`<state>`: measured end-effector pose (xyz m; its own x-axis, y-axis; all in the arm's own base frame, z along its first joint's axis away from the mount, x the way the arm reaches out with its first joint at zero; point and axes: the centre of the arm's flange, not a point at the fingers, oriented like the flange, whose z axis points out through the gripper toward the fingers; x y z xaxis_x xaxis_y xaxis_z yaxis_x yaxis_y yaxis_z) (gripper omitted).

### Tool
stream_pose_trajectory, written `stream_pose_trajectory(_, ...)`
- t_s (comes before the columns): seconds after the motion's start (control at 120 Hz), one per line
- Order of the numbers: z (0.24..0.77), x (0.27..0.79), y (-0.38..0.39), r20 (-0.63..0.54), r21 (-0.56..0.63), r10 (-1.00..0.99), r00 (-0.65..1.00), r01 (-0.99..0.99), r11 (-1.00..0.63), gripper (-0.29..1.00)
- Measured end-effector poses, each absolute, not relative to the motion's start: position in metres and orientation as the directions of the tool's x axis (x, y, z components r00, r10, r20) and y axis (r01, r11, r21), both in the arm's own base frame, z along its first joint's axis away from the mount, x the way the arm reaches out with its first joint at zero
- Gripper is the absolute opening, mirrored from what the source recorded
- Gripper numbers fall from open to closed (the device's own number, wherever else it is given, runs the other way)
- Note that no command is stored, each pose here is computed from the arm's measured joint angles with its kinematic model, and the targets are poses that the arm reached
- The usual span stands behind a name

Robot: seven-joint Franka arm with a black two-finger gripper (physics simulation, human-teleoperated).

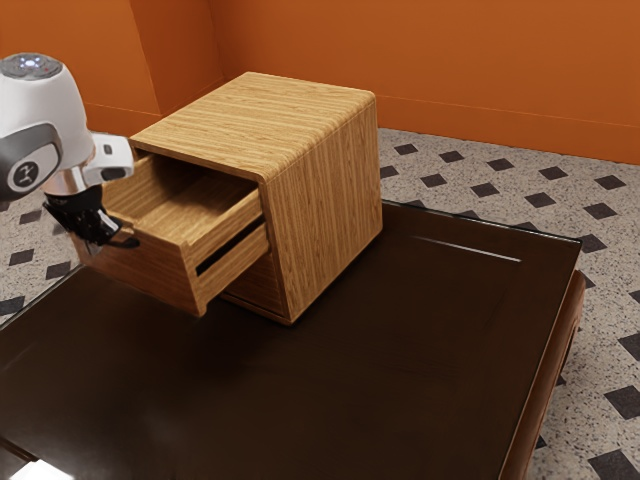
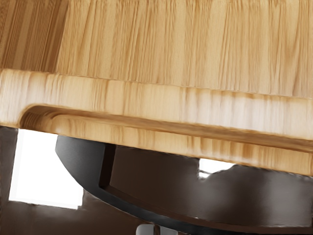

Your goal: Push the drawer handle with one arm to close the drawer

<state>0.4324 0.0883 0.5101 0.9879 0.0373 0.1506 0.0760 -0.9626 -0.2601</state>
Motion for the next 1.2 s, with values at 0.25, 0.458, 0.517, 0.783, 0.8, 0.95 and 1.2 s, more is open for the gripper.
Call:
stream_pose_trajectory(0.25,0.520,0.443,0.069,0.225,-0.268,-0.023,0.974,0.040,-0.963,-0.08)
stream_pose_trajectory(0.458,0.514,0.456,0.067,0.251,-0.276,-0.043,0.967,0.029,-0.961,-0.08)
stream_pose_trajectory(0.517,0.515,0.460,0.069,0.263,-0.279,-0.047,0.964,0.029,-0.960,-0.08)
stream_pose_trajectory(0.783,0.516,0.479,0.068,0.325,-0.282,-0.070,0.943,0.026,-0.959,-0.08)
stream_pose_trajectory(0.8,0.516,0.481,0.068,0.328,-0.283,-0.071,0.942,0.026,-0.959,-0.08)
stream_pose_trajectory(0.95,0.511,0.493,0.068,0.336,-0.284,-0.078,0.939,0.022,-0.959,-0.08)
stream_pose_trajectory(1.2,0.507,0.513,0.066,0.358,-0.286,-0.093,0.929,0.014,-0.958,-0.08)
